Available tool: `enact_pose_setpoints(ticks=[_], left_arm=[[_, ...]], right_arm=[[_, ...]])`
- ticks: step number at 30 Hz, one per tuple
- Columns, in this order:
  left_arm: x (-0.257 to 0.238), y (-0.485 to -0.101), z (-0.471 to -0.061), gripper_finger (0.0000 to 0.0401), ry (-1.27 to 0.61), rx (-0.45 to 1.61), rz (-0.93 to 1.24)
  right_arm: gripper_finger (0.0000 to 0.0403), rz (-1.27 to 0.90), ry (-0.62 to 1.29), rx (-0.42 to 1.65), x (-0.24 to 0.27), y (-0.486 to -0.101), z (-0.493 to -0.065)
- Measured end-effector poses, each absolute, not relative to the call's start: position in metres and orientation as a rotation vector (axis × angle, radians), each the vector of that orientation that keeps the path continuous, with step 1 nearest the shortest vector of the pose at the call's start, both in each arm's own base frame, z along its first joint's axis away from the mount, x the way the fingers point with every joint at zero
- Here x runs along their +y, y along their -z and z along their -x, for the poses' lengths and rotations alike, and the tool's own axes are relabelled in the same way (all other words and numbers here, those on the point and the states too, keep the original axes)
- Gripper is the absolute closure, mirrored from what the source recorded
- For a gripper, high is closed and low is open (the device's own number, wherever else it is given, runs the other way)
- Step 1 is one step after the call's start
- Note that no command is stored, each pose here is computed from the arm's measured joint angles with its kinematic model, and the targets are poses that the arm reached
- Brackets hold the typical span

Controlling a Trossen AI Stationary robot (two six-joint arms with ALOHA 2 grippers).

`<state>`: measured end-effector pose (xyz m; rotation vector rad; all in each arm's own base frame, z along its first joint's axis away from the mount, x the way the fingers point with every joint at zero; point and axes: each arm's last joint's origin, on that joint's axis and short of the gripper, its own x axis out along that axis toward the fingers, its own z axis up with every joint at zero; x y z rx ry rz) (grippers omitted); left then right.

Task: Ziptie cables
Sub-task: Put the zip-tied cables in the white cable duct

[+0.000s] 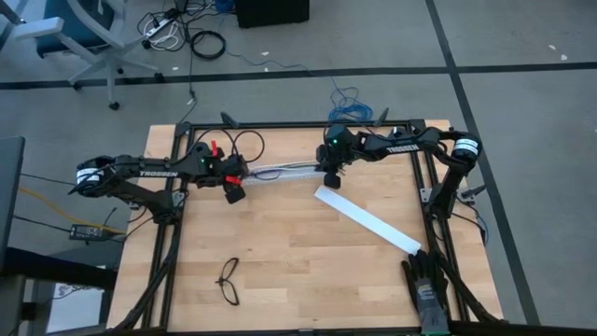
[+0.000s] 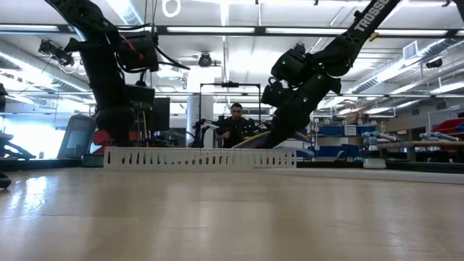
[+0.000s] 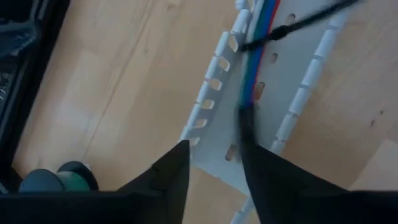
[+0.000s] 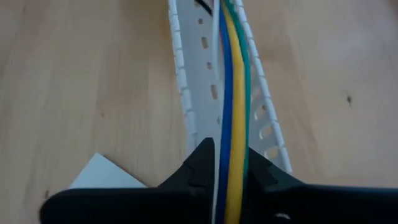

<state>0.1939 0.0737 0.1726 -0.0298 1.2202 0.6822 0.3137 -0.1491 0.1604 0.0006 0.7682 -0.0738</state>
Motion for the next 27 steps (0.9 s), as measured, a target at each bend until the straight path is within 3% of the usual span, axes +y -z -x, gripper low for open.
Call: enact_pose_setpoints(ticks=[8, 15, 27], left_arm=[[0.072, -0.172, -0.190, 0.0221, -0.685, 1.254, 0.056], [0.072, -0.171, -0.189, 0.0220, -0.684, 1.265, 0.059], [0.072, -0.172, -0.192, 0.0219, -0.692, 1.233, 0.072]], right_arm=[[0.0321, 0.000, 0.083, 0.775, -0.149, -0.161, -0.313], [0.0315, -0.010, 0.098, 0.838, -0.149, -0.163, -0.305], [0.0313, 0.030, 0.193, 0.838, -0.146, -0.203, -0.282]])
